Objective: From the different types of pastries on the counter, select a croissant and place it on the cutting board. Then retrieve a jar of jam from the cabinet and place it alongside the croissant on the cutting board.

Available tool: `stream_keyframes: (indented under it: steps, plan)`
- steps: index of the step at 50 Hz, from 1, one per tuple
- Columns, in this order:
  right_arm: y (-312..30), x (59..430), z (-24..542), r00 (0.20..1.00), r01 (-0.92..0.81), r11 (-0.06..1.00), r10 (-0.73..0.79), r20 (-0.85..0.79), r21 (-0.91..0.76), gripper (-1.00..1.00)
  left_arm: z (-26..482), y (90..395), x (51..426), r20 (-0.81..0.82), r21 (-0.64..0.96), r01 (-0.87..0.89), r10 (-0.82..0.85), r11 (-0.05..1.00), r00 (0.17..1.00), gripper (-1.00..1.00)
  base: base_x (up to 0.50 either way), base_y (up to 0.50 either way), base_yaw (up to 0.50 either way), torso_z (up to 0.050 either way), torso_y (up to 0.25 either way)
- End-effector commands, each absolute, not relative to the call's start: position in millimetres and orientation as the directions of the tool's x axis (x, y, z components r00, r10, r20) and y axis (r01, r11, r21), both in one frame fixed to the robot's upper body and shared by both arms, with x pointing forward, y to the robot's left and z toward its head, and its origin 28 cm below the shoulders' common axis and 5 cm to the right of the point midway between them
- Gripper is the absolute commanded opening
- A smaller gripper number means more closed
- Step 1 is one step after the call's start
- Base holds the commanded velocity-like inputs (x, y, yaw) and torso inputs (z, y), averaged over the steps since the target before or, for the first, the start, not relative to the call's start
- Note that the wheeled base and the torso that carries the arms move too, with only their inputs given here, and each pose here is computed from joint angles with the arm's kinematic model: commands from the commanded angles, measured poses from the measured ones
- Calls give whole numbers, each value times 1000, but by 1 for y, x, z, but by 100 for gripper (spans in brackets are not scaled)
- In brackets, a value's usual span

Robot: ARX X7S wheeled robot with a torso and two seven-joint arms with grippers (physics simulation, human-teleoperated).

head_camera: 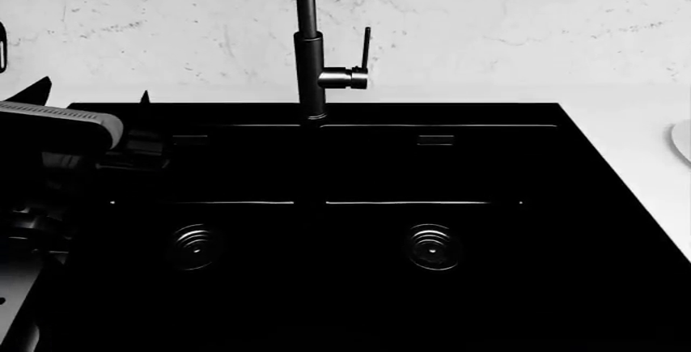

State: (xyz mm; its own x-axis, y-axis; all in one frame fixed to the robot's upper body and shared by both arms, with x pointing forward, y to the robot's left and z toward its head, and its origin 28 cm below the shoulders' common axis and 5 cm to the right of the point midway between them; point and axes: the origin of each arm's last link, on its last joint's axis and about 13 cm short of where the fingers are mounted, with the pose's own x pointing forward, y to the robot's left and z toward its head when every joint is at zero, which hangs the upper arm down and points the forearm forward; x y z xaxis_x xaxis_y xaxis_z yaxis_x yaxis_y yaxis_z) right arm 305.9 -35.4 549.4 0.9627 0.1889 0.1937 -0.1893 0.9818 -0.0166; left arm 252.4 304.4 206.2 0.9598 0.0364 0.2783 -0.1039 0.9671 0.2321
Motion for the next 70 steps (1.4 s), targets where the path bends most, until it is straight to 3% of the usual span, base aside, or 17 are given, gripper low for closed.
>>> stream_keyframes:
  steps: [1, 2, 3, 15, 31, 59, 70]
  plan:
    - [-42, 314, 544, 975, -155, 988, 154, 163, -8, 100, 206, 304, 252, 277, 232, -103, 36, 967, 960, 100, 0, 0, 0, 0, 0]
    - [-43, 314, 544, 975, -151, 988, 150, 164, -7, 100, 206, 304, 252, 277, 233, -103, 36, 967, 960, 100, 0, 0, 0, 0, 0]
    - [-44, 315, 544, 975, -148, 989, 147, 165, -6, -100, 206, 304, 252, 276, 233, -103, 36, 967, 960, 100, 0, 0, 0, 0, 0]
    - [-49, 321, 539, 980, -111, 994, 114, 162, -24, -100, 206, 304, 252, 279, 238, -104, 34, 966, 960, 100, 2, 0, 0, 0, 0]
    - [-50, 303, 561, 949, 13, 974, 59, 310, -225, -100, 206, 304, 252, 280, 237, -100, 31, 966, 960, 100, 1, 0, 0, 0, 0]
    - [-47, 271, 586, 885, -31, 989, 93, 456, -142, -100, 206, 304, 253, 296, 227, -94, 23, 969, 955, 100, 0, 0, 0, 0, 0]
    - [-48, 272, 585, 890, -27, 990, 88, 448, -141, -100, 206, 304, 253, 296, 227, -92, 21, 970, 955, 100, -491, 0, 0, 0, 0]
